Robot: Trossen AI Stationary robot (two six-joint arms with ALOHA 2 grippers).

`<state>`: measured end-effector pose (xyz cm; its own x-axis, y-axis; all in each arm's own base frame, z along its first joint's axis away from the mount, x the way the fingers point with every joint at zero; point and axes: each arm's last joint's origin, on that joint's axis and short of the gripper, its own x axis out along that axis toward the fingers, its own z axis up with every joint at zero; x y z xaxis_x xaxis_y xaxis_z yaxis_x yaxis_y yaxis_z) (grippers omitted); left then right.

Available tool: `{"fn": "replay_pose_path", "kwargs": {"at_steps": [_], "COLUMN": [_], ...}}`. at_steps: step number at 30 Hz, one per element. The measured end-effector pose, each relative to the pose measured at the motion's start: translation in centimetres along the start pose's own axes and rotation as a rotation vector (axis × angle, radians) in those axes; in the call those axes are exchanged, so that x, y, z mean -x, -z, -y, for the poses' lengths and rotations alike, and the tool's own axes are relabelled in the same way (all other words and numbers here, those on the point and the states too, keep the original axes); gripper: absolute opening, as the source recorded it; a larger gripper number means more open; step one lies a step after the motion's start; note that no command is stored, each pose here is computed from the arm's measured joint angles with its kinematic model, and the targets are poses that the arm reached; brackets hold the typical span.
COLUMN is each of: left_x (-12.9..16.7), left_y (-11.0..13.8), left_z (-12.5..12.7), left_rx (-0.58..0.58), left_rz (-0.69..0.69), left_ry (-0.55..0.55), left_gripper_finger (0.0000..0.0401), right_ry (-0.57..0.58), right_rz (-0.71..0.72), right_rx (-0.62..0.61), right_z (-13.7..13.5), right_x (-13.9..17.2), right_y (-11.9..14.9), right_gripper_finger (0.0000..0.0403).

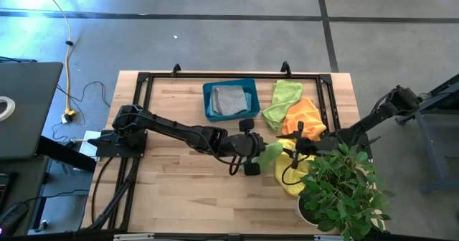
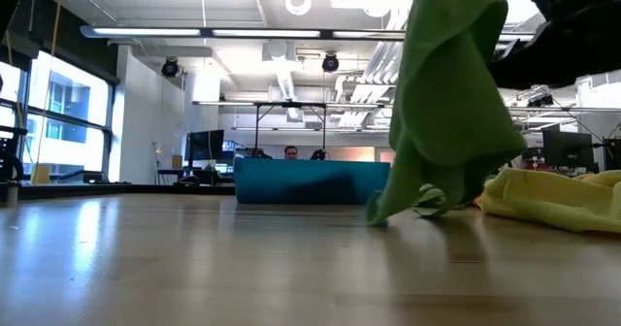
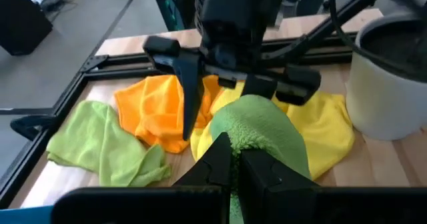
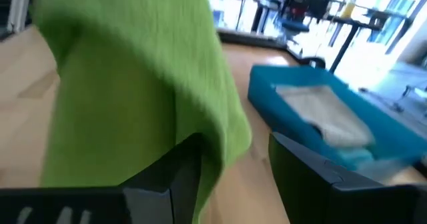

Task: Fold microfiber towels
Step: Fold the bottom left green microfiber cloth

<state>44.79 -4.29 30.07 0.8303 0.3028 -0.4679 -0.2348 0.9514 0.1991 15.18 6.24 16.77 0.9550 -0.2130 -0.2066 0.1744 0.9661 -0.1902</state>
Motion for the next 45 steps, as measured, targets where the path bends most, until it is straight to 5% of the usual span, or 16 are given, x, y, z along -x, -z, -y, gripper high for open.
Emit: {"fn": "replay_pose_path", "kwargs": {"at_steps": [7,14,20,31,39,45], "left_x": [1.4,1.6,1.6,1.7,1.8,1.7], "left_y": [-0.9,-1.0,-1.1,-1.9,-2.2,-1.5], "left_z": [0.2,0.4,0.4,0.7,0.8,0.8], "left_rx": [0.005,0.006,0.015,-0.009,-0.03,-0.006], "left_rz": [0.04,0.047,0.062,0.144,0.17,0.103], "left_ry": [-0.031,-0.022,-0.022,0.021,0.031,0.036], "left_gripper_finger": [0.0001,0.0001,0.0001,0.0001,0.0001,0.0001], "right_ry": [-0.018,-0.026,-0.112,-0.094,-0.132,-0.133], "right_rz": [-0.11,-0.048,-0.018,-0.012,-0.013,-0.011], "right_rx": [-0.06,-0.082,-0.117,-0.121,-0.105,-0.09], "right_z": [0.0,-0.1,-0.3,0.0,-0.1,-0.2], "right_x": [0.1,0.0,0.0,-0.2,-0.2,-0.2], "right_y": [1.3,0.5,0.1,0.1,0.1,0.1], "right_gripper_finger": [0.015,0.0118,0.0136,0.017,0.0119,0.0038]}}
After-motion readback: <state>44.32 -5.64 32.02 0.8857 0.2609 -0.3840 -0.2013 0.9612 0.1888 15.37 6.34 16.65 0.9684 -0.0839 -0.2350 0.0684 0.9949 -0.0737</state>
